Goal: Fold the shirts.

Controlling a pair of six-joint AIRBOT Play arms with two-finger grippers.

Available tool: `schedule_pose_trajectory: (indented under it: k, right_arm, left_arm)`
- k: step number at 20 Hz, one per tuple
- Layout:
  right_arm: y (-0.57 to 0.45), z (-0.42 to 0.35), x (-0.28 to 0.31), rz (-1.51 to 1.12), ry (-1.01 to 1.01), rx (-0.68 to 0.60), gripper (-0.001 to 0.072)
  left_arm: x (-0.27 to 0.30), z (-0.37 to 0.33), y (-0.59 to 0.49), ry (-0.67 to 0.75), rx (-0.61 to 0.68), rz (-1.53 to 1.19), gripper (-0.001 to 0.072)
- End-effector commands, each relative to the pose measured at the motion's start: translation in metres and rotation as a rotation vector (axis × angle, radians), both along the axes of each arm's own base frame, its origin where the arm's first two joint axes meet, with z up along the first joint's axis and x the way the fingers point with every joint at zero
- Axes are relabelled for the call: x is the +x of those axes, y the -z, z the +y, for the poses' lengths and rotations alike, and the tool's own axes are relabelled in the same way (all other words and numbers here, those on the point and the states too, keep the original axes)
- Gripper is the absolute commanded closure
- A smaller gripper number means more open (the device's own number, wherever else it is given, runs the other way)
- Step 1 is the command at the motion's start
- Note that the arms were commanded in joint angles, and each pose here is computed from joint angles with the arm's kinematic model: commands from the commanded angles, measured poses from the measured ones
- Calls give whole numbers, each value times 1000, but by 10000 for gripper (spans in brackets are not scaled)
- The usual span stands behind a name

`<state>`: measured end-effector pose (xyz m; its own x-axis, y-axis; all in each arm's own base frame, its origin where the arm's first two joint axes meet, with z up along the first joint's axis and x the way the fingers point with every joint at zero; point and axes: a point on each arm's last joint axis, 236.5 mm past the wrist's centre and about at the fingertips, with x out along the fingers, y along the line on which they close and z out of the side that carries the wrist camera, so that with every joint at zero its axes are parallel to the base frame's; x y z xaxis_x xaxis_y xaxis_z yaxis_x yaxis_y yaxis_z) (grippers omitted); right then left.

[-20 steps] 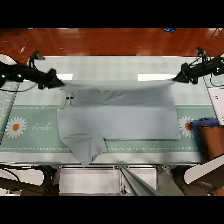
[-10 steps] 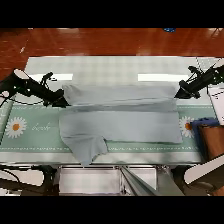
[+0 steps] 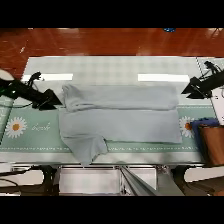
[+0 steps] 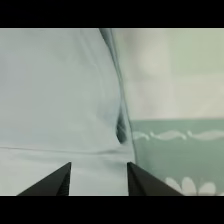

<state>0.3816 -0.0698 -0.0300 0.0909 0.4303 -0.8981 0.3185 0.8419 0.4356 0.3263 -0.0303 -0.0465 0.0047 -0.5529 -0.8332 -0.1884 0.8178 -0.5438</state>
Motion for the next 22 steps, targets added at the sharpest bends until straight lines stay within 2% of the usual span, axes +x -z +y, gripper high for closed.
schedule_pose_trajectory:
  k: [1, 6, 8, 13, 19, 20, 21, 22]
  right_arm:
    - [2, 5, -36, -126, 57, -11, 303]
    - [6, 85, -64, -293, 187, 239, 303]
    - [-2, 94, -67, -313, 185, 275, 303]
    - [-35, 99, -56, -385, 176, 317, 303]
    - [-87, 51, -40, -470, 259, 302, 303]
    - [-88, 38, -49, -465, 282, 278, 303]
    - [-81, 23, -62, -431, 302, 222, 303]
    - [-66, 4, -79, -363, 338, 132, 303]
  left_arm:
    - [-44, 26, 12, -124, 58, -41, 204]
    - [-116, -5, 29, -348, -49, 44, 204]
    - [-130, -14, 35, -373, -60, 81, 204]
    - [-157, -40, 48, -308, -70, 167, 203]
    - [-160, -64, 78, -229, 36, 160, 206]
    - [-157, -67, 85, -225, 58, 131, 245]
    - [-153, -68, 89, -226, 78, 103, 430]
    - [-148, -70, 91, -224, 88, 72, 698]
